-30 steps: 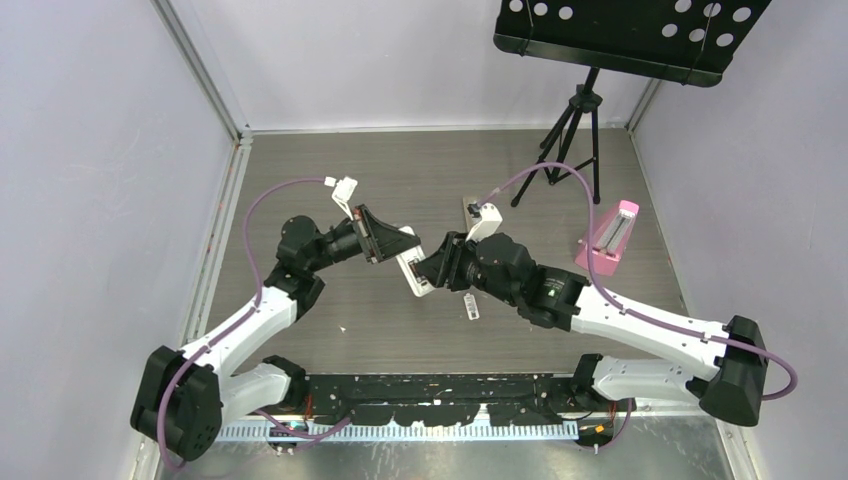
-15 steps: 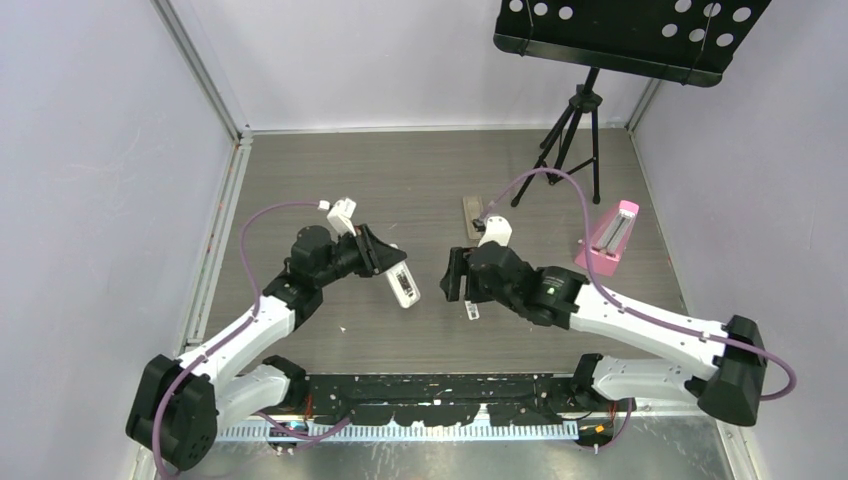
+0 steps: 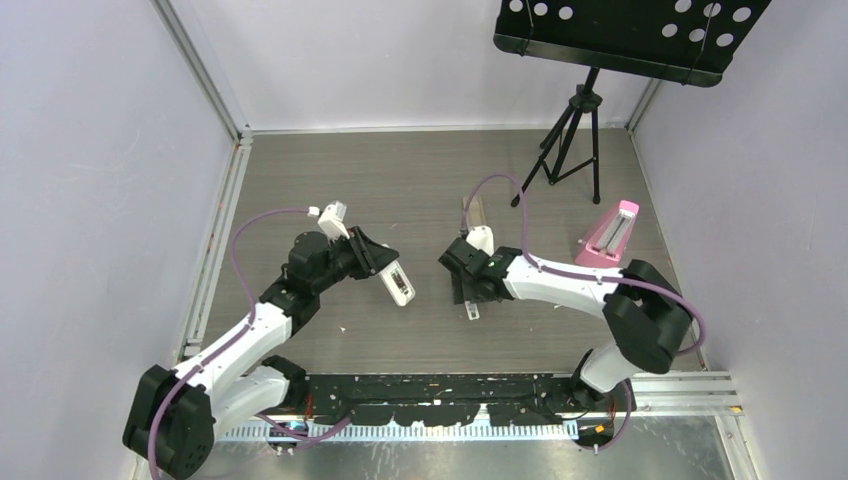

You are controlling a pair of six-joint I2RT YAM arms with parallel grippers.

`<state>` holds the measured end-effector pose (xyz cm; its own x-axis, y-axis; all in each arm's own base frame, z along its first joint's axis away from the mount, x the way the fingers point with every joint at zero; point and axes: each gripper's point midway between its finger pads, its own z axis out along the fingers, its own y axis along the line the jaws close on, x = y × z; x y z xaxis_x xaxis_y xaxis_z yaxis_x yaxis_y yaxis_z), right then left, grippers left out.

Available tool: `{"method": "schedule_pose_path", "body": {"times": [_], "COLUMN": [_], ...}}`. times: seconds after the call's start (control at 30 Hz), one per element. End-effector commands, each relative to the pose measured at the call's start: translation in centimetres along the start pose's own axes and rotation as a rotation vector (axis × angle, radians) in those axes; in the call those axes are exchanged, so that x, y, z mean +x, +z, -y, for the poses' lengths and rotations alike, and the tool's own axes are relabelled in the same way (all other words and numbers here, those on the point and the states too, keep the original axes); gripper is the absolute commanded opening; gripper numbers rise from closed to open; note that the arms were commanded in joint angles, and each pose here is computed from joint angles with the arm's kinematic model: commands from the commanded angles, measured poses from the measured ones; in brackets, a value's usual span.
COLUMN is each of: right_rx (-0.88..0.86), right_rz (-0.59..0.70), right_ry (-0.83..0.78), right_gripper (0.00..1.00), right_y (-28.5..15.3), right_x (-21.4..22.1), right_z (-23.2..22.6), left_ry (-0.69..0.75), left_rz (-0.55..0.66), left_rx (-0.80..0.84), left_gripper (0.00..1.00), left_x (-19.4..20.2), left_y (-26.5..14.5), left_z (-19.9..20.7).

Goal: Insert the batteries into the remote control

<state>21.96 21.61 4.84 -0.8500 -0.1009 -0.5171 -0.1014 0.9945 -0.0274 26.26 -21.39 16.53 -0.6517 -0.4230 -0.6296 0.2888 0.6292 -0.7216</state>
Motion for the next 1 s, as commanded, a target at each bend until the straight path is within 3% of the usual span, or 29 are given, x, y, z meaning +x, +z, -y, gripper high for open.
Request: {"method": "schedule_pose_path", "body": {"times": [0.0,0.3,0.6,0.97], "right_rx": [-0.027,0.012,0.225,0.226], "right_rz": [0.023,-0.019,-0.023,-0.078], "right_ry": [0.035,0.024,0.091,0.123], "right_gripper": [0.68,0.67,0.62,0.56], "right_y": [0.9,2.7,3.0,1.2], "right_x": [-1.7,-0.7,-0.1,2.4], "right_z": [-1.3,-1.4,3.5,5.8], "left_ry": [0.032,0.077,0.079,0.072], "left_rz": [0.072,0.101,0.093,0.088], "left_rx": [0.021,0.002,0.002,0.006], "left_gripper": [0.0,0.0,0.0,0.0], "left_x": [-2.0,-2.9,-2.7,-2.7], "left_y": [-0.8,-1.6,-1.4,-1.2], "left_z": [1.3,1.5,1.4,1.5]}}
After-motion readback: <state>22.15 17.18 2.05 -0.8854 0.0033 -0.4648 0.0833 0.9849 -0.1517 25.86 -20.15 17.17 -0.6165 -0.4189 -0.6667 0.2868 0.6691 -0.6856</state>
